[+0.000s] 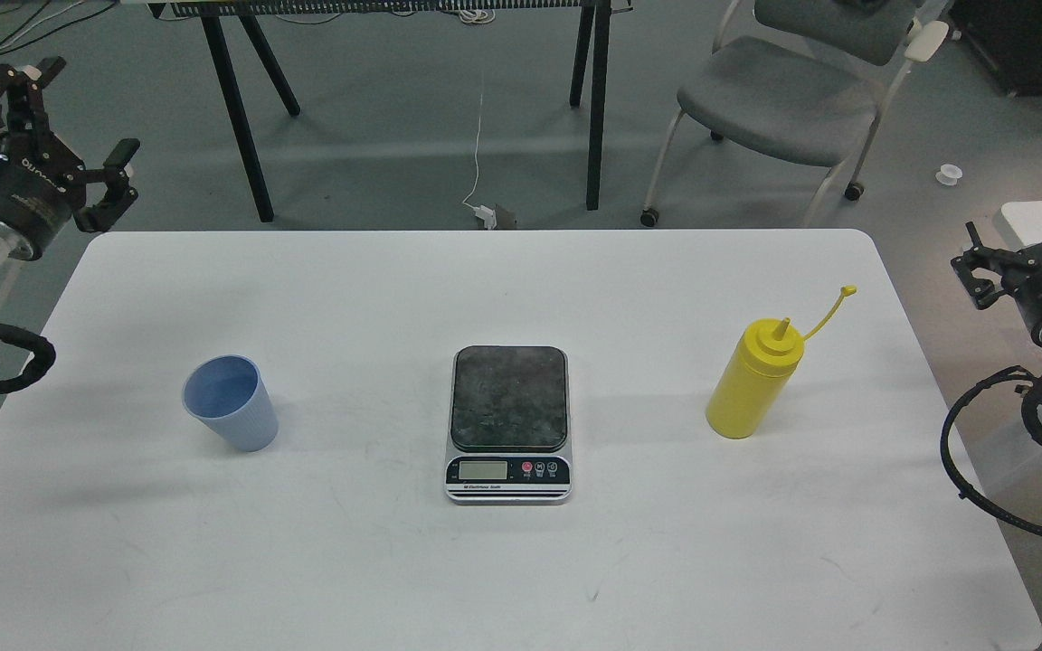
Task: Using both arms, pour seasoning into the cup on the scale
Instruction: 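Open the left gripper and reach it toward the light blue cup, then close the left gripper around the light blue cup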
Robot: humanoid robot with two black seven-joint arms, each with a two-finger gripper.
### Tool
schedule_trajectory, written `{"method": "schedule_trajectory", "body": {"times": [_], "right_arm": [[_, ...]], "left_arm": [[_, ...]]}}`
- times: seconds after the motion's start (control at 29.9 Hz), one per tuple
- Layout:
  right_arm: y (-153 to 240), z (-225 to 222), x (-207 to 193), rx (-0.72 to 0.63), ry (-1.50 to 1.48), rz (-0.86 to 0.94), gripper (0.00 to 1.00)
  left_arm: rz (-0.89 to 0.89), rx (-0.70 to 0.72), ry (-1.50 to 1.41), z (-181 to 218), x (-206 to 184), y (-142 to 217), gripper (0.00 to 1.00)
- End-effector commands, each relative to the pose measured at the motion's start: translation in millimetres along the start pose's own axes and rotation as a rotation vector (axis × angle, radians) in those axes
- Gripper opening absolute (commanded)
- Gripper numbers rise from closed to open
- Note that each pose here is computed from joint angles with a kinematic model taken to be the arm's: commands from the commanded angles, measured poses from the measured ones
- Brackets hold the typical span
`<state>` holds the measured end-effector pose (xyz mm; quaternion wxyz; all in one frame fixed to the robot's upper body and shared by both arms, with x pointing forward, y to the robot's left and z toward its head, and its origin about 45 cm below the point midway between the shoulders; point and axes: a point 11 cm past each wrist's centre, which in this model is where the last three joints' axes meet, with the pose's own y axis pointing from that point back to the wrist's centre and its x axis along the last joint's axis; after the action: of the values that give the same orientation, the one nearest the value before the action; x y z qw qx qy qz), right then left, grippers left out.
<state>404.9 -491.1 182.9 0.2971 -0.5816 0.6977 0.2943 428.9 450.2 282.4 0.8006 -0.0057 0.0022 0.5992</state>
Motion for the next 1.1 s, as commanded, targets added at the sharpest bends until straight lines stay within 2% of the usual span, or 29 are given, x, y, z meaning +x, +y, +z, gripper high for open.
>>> {"method": "schedule_trajectory", "body": {"times": [0.0,0.13,0.23,0.37,0.6,0.74,0.9,1.07], "right_arm": [[0.3,1.6,0.5,0.000,-0.002,0.001,1.00],[0.2,1.7,0.0,0.001,-0.003,0.000,1.00],[0.1,1.8,-0.4,0.000,-0.003,-0.002,1.00],[-0.5,2.6,-2.6,-0.001,-0.007,-0.009,1.00],[2.9,-2.5,3.0,0.010,-0.004,0.003,1.00],[4.4,-4.9,5.4,0.016,-0.003,0.008,1.00],[6.2,-5.3,8.1,0.016,-0.002,0.014,1.00],[6.0,-6.6,7.9,0.023,-0.006,0.014,1.00]], "left_arm": [[-0.114,0.057,-0.217,20.2,-8.5,7.5,0.99],[-0.282,0.109,-0.422,30.5,-39.4,12.2,0.98],[-0.429,0.194,-0.661,19.4,-61.9,19.2,0.98],[-0.490,0.288,-1.063,-7.7,-60.7,25.4,0.98],[-0.653,0.347,-1.461,-59.7,-61.2,47.2,0.90],[-0.739,0.374,-1.578,-84.0,-59.3,61.5,0.85],[-0.781,0.397,-1.579,-96.8,-60.3,70.7,0.76],[-0.812,0.425,-1.569,-118.2,-62.9,73.9,0.72]]}}
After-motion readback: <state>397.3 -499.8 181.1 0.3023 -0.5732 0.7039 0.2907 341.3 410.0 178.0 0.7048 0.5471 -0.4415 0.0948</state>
